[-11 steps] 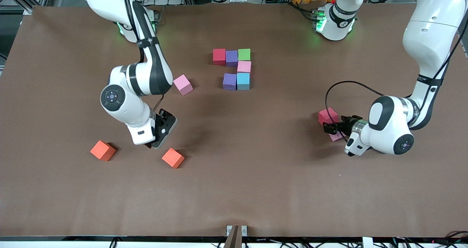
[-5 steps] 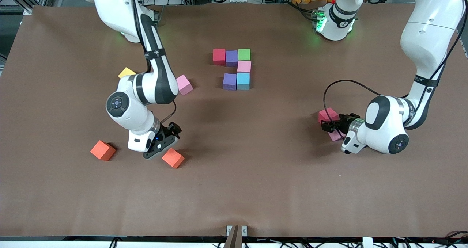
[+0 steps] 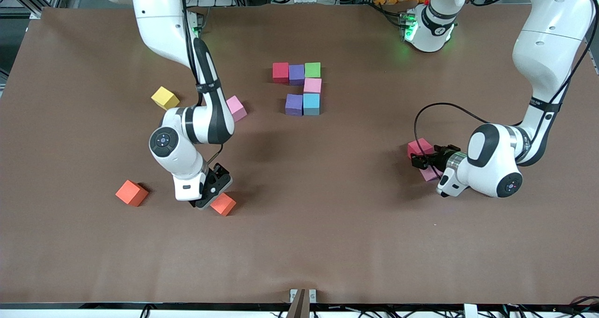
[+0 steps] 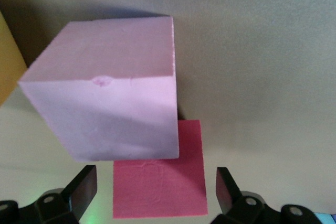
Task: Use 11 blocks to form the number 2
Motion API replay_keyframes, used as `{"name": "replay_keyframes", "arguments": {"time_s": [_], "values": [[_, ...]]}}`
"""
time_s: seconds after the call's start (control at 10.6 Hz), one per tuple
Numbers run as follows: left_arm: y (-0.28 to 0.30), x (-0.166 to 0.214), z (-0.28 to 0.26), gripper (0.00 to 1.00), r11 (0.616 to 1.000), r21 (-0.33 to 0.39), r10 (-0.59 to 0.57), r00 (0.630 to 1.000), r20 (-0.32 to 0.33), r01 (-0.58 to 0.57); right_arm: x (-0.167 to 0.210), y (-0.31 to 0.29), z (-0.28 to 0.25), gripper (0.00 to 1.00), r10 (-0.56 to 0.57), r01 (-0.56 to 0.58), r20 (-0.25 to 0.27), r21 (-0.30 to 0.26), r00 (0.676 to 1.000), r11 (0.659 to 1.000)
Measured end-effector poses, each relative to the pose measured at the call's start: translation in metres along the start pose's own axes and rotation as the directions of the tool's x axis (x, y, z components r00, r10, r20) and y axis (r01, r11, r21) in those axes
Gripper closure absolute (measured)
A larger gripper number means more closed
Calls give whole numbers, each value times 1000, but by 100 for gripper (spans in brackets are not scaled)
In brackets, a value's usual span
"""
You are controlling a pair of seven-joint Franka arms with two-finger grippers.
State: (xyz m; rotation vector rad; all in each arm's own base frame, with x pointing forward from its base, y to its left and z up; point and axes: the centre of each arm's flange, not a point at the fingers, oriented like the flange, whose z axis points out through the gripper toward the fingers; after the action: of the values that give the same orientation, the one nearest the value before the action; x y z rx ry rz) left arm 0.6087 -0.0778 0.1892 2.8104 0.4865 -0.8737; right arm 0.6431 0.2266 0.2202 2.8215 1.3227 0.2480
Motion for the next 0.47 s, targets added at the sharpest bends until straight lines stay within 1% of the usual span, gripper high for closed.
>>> {"name": "replay_keyframes", "arguments": {"time_s": [0.19,0.47], "values": [[1,0,3,0,1000,-24,-8,1000,17,8,6,-3,7,0,-34,34,-3,1,999,999],[0,2,6,0,1000,-27,-12,1000,24,13,17,-2,9,0,-64,64,-14,-12,998,998]]}}
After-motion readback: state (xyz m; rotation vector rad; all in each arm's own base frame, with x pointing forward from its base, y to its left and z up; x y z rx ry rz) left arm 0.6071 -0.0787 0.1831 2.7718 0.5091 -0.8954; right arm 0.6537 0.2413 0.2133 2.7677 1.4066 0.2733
